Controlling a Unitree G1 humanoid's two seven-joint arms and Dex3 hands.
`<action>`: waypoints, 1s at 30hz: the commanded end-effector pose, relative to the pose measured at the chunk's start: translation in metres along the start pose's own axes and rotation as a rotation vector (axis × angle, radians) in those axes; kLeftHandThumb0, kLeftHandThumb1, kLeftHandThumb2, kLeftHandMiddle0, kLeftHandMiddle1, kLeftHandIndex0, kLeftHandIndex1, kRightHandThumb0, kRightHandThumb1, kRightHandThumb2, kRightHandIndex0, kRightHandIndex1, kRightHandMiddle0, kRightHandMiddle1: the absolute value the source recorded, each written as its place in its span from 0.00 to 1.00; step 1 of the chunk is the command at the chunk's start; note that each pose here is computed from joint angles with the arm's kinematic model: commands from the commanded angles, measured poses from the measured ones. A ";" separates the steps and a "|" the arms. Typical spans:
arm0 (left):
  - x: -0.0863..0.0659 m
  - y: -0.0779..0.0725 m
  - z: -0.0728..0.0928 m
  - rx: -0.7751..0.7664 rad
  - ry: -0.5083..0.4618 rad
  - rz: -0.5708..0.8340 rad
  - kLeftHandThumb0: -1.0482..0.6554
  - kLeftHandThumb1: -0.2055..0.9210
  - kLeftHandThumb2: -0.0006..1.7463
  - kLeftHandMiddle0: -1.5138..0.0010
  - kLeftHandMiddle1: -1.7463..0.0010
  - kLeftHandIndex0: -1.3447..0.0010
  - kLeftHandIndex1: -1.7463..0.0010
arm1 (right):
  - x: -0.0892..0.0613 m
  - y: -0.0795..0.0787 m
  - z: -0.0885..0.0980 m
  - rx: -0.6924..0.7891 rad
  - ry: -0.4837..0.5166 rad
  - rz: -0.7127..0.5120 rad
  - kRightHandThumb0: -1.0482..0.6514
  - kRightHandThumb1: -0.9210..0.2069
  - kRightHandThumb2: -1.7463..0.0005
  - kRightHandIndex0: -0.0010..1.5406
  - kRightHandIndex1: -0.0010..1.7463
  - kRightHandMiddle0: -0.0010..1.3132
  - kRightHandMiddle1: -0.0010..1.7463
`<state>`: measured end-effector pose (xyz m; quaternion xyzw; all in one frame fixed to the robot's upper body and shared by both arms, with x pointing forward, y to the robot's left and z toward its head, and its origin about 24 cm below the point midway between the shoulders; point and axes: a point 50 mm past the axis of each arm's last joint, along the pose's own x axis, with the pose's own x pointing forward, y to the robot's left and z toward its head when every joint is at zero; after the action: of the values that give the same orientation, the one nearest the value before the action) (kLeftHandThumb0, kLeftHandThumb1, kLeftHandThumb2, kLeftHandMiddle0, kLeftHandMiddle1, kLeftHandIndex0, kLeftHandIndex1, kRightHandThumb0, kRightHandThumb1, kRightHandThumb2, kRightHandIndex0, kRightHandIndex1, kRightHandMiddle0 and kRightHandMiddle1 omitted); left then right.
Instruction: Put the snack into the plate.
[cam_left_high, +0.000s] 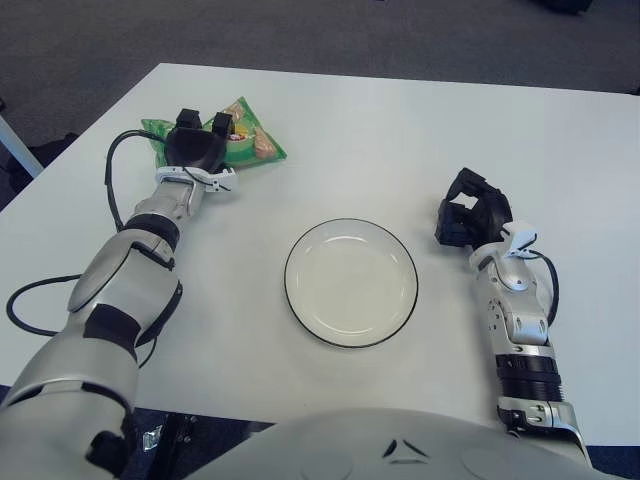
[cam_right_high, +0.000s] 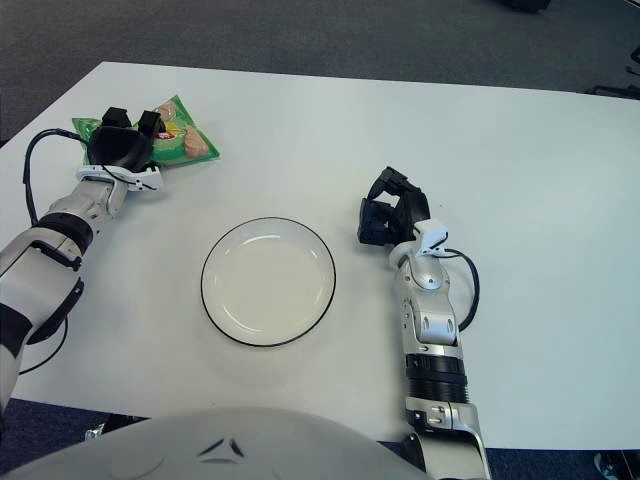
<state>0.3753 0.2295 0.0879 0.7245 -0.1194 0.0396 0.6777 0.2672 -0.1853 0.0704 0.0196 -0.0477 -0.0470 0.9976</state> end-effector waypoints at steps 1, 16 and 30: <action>-0.005 -0.008 0.009 -0.061 -0.010 -0.012 0.92 0.35 0.84 0.53 0.00 0.31 0.00 | -0.025 -0.006 -0.036 0.024 0.158 -0.043 0.30 0.65 0.16 0.84 1.00 0.55 1.00; -0.011 0.002 0.017 -0.613 0.108 0.147 0.96 0.23 0.94 0.45 0.00 0.20 0.00 | -0.023 -0.006 -0.038 0.018 0.161 -0.037 0.30 0.64 0.16 0.84 1.00 0.55 1.00; -0.025 0.019 0.030 -0.950 -0.082 0.211 1.00 0.16 1.00 0.40 0.00 0.13 0.00 | -0.021 -0.009 -0.040 0.018 0.169 -0.028 0.30 0.64 0.16 0.84 1.00 0.55 1.00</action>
<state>0.3483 0.2065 0.1027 0.3427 -0.2212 0.0469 0.9118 0.2678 -0.1869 0.0654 0.0179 -0.0349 -0.0445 0.9982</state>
